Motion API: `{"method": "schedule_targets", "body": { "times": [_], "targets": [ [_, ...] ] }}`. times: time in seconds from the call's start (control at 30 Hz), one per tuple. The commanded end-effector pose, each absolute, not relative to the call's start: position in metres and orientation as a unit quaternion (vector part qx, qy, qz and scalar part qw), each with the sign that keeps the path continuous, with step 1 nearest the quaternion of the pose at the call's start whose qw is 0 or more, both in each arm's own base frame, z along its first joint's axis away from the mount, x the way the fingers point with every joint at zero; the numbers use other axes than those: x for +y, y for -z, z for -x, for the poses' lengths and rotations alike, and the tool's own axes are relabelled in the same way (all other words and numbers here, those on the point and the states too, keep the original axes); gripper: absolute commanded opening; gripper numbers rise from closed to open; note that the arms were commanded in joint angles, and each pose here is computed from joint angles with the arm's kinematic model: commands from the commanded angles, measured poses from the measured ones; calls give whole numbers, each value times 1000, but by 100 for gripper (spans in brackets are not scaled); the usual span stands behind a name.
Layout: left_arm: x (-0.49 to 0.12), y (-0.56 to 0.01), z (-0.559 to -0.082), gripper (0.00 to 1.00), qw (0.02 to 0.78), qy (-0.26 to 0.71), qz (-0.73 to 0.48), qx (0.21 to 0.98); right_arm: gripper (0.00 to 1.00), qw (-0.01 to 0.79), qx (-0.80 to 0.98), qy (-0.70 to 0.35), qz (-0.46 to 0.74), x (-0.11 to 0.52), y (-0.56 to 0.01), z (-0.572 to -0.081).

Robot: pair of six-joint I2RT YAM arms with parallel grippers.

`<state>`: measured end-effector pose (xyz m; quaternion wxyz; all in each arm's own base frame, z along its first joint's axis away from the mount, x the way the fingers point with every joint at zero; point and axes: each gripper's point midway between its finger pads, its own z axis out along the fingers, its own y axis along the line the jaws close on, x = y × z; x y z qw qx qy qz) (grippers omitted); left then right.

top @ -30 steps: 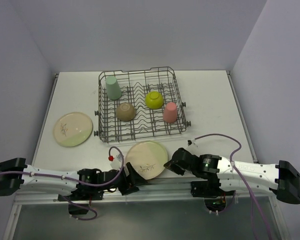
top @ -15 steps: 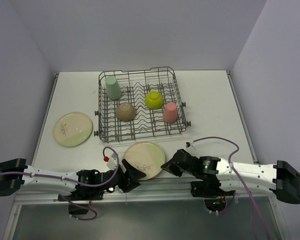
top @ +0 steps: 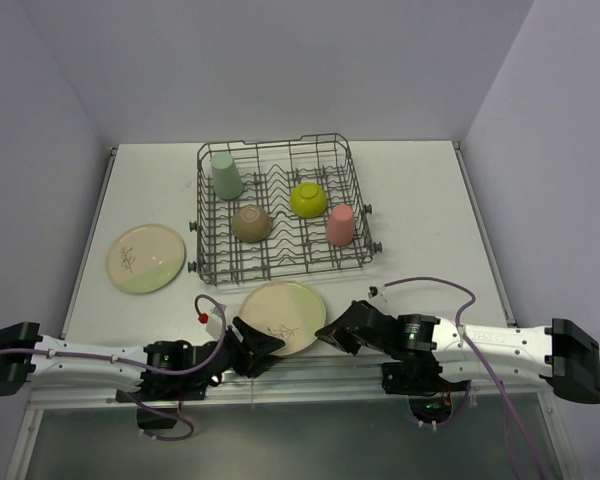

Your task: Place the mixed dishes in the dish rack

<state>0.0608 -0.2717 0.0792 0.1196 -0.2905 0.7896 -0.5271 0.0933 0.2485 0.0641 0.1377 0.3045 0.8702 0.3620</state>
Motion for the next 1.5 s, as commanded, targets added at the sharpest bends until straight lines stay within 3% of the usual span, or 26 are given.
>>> {"method": "schedule_targets", "body": {
  "times": [0.0,0.5,0.8,0.87,1.07,1.13,1.17,1.23,1.3,1.37,1.47],
  "targets": [
    [-270,-89,-74,61,141,547,318,761,0,115,830,-455,-301,283,-107,-92],
    [-270,-86,-86,41,173,542,330,754,0,99,827,-459,-309,287,-108,-77],
    [-269,-86,-92,11,195,528,331,757,0,89,825,-460,-315,288,-106,-64],
    [-268,-86,-92,0,196,528,331,757,0,87,827,-460,-312,291,-105,-62],
    [-271,-91,-88,0,195,520,318,768,1,141,837,-449,-279,289,-122,-69],
    [-274,-91,-83,0,184,519,307,776,10,156,836,-450,-272,288,-134,-71],
    [-276,-93,-80,0,177,520,304,778,24,165,843,-438,-265,282,-133,-70],
    [-280,-91,-72,0,159,514,295,790,39,181,841,-437,-265,278,-145,-73],
    [-282,-88,-66,0,148,504,288,801,61,190,843,-430,-261,273,-152,-73],
    [-288,-83,-55,0,130,492,276,815,72,196,848,-419,-259,265,-151,-72],
    [-297,-81,-42,0,113,484,258,829,76,200,848,-415,-260,259,-156,-71]
  ]
}}
